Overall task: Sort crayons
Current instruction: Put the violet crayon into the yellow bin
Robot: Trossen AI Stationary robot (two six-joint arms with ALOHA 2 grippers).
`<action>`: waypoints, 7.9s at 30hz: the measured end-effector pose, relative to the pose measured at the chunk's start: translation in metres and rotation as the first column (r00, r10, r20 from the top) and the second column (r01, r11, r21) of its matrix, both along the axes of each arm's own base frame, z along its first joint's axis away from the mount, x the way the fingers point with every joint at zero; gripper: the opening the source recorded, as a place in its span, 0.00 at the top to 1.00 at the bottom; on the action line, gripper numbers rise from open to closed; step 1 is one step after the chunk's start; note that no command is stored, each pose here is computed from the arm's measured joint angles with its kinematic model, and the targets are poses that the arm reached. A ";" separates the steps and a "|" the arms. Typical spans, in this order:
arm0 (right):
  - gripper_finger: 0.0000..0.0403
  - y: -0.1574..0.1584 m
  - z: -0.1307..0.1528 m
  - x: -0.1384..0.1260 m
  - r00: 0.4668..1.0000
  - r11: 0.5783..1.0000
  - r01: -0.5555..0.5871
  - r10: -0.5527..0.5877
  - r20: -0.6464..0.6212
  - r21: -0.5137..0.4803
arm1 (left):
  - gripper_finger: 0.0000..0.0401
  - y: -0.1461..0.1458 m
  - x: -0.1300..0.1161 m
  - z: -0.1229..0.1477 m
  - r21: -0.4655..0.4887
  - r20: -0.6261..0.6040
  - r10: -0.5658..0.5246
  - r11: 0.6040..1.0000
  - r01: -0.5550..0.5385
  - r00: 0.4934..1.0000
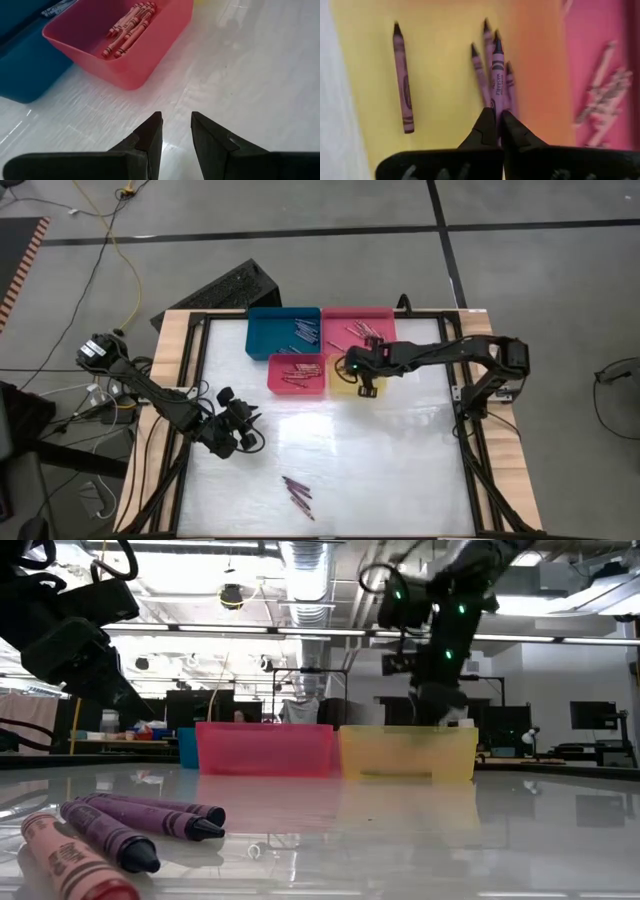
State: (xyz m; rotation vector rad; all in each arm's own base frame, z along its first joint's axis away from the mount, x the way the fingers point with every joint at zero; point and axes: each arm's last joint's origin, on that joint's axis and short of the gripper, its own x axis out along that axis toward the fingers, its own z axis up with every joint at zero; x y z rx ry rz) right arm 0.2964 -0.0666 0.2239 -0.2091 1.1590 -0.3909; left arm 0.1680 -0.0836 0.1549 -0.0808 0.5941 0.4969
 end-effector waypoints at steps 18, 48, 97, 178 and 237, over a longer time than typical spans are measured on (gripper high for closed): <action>0.87 -0.015 -0.058 -0.023 0.996 0.988 0.042 -0.053 0.066 0.151 | 0.77 0.001 0.000 0.001 0.037 0.027 0.031 0.999 -0.032 0.999; 0.85 0.102 0.070 0.050 0.861 0.907 -0.315 0.150 0.486 0.279 | 0.77 0.000 0.000 0.001 0.009 0.021 0.018 1.000 -0.018 1.000; 0.85 0.288 -0.046 0.093 0.825 0.877 -0.463 0.376 0.423 0.124 | 0.77 -0.006 0.009 0.009 -0.090 0.167 0.053 0.995 -0.038 0.984; 0.85 0.334 -0.018 0.087 0.711 0.959 -0.214 0.024 0.702 0.183 | 0.77 -0.037 0.009 0.020 -0.324 0.231 -0.242 0.894 0.309 0.942; 0.65 0.315 -0.060 0.116 0.856 0.966 -0.090 -0.049 0.514 0.242 | 0.77 -0.067 -0.013 0.025 -0.191 0.278 -0.391 0.873 0.450 0.877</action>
